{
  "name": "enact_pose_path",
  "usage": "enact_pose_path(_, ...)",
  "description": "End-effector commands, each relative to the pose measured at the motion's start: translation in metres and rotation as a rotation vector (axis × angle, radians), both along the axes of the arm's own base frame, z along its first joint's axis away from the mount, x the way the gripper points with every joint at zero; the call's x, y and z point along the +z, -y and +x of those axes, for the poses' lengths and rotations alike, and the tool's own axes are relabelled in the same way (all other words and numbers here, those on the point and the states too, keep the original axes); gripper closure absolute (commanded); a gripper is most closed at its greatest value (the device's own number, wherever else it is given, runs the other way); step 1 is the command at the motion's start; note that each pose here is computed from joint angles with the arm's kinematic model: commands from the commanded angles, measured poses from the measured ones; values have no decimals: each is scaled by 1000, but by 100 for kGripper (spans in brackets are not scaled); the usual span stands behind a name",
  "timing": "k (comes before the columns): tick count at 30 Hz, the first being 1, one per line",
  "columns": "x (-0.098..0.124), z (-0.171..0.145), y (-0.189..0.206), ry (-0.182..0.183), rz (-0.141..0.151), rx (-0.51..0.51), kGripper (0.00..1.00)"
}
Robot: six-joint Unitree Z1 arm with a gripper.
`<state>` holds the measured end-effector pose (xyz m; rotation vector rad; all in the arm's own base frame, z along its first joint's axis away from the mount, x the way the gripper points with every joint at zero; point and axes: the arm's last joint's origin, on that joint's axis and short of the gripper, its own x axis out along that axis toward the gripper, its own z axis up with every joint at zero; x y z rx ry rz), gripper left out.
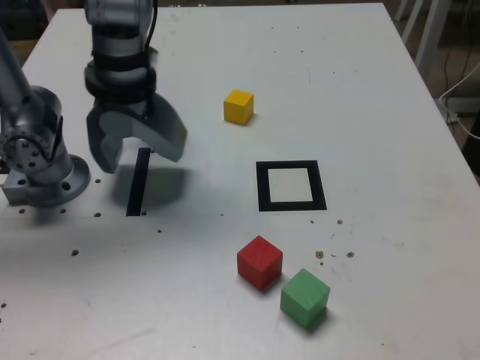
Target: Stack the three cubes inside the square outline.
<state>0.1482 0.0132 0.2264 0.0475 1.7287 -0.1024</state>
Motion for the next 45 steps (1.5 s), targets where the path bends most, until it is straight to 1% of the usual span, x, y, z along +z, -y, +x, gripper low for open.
enact_pose_path(1, 4, 5, 5, 9, -6, -34, 1)
enact_pose_path(5, 13, 12, 19, 25, -7, -120, 0)
enact_pose_path(11, 20, 19, 40, 27, 5, -219, 1)
enact_pose_path(19, 30, 29, 65, 52, 27, -321, 1)
enact_pose_path(23, 37, 37, 80, 62, 47, -382, 1)
enact_pose_path(29, 44, 51, 105, 57, 86, -468, 1)
enact_pose_path(34, 44, 62, 126, 43, 112, -531, 1)
enact_pose_path(41, 41, 75, 152, 46, 127, -611, 1)
enact_pose_path(45, 39, 80, 165, 44, 129, -654, 1)
